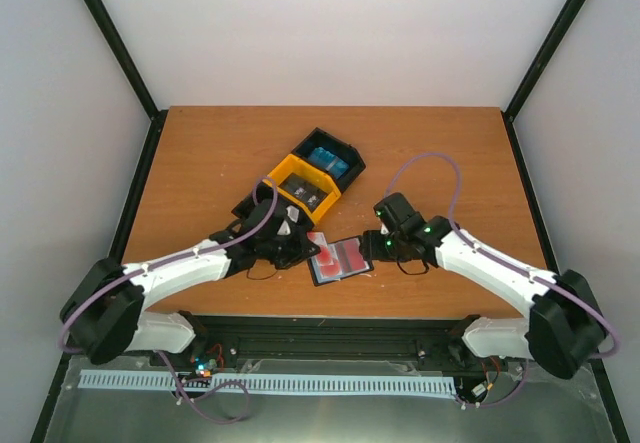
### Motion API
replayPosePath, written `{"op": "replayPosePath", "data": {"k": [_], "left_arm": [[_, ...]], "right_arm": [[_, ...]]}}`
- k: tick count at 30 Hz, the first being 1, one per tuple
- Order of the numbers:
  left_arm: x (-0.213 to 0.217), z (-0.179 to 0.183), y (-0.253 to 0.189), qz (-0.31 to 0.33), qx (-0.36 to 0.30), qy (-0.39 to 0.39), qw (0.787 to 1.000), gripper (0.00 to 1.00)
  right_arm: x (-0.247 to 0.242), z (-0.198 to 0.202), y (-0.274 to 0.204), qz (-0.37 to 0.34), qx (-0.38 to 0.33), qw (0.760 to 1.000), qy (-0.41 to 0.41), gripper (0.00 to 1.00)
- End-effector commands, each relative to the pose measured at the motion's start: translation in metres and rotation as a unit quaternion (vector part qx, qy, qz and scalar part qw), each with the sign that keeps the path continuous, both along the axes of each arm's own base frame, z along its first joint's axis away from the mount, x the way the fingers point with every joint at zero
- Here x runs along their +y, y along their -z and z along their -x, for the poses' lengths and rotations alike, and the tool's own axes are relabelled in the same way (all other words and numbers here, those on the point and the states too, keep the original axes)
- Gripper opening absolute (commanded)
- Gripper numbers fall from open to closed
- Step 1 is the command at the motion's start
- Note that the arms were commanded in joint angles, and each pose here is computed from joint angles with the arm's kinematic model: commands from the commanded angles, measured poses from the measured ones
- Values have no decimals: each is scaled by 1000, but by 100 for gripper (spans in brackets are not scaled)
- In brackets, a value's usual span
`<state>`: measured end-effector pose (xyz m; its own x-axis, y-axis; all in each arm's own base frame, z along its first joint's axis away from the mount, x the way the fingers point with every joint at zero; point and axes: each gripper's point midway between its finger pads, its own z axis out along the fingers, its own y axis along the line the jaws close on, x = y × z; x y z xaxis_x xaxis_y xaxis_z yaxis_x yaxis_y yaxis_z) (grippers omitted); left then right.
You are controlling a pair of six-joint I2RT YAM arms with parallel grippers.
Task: Put the credit cards into the card holder
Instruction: Insert the credit card into the card holder.
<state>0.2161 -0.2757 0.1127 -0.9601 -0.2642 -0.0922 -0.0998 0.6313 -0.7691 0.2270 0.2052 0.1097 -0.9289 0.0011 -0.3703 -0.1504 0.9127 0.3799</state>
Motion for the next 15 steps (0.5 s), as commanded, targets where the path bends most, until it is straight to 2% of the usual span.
{"op": "replayPosePath", "data": {"k": [1, 5, 15], "left_arm": [[-22, -15, -1, 15, -21, -14, 1000, 1], [-24, -14, 21, -3, -1, -15, 1000, 1], [-39, -6, 44, 13, 26, 3, 1000, 1]], "right_arm": [[-18, 3, 35, 61, 20, 998, 4, 60], [-14, 3, 50, 57, 28, 998, -4, 58], [-2, 5, 73, 42, 53, 998, -18, 51]]}}
